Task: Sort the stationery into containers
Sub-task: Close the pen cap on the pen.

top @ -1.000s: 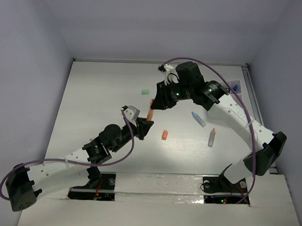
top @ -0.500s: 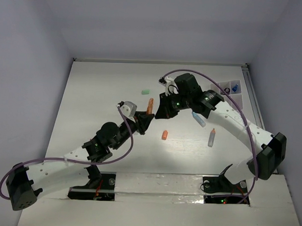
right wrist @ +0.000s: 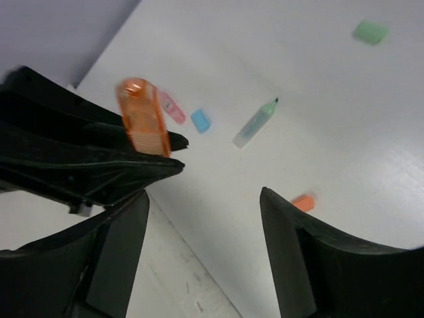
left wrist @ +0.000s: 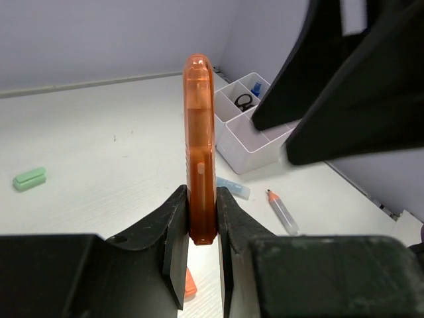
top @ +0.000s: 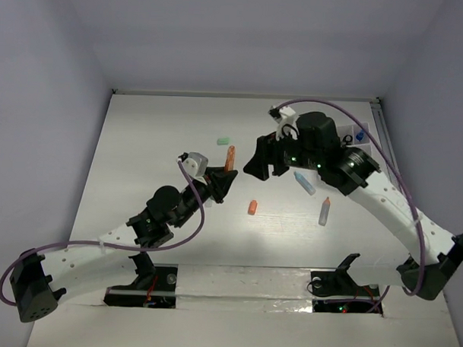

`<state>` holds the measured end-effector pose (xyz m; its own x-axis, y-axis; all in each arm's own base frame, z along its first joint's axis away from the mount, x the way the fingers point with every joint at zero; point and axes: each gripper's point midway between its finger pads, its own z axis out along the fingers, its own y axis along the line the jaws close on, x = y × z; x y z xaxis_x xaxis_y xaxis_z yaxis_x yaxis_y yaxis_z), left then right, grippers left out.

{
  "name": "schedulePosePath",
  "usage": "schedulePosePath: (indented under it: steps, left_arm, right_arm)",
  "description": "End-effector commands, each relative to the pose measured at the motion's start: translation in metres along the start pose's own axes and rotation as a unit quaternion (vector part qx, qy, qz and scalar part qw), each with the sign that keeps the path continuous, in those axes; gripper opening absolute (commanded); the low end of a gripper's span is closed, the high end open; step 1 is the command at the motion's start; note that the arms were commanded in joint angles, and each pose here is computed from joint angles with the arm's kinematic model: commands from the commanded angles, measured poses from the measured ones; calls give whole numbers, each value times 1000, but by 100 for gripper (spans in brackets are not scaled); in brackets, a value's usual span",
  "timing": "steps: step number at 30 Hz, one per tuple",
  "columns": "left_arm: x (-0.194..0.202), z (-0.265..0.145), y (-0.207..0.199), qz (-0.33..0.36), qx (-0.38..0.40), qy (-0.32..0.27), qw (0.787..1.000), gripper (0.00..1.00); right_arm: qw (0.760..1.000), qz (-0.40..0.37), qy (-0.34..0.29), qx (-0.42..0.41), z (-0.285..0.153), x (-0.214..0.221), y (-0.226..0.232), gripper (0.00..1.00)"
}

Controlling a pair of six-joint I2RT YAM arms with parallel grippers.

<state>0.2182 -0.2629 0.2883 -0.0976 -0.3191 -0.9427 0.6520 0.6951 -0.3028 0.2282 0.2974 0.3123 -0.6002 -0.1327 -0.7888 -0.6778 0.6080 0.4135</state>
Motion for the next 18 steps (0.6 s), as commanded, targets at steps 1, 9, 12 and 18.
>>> schedulePosePath:
  steps: [1,9,12,18]
  left_arm:
    - [-11,-4,-4,-18,8,-22,1000,0]
    - [-6,-1,-9,-25,19,-17,999,0]
    - [-7,-1,-9,-27,20,-19,999,0]
    - [-6,0,-9,-26,19,-18,999,0]
  right_arm:
    - [990,-42,-133,2,-43,-65,20,75]
    - [986,-2,-153,-58,-14,-91,40,89]
    - [987,8,-148,-69,2,-93,40,89]
    - [987,19,-147,-66,17,-93,35,90]
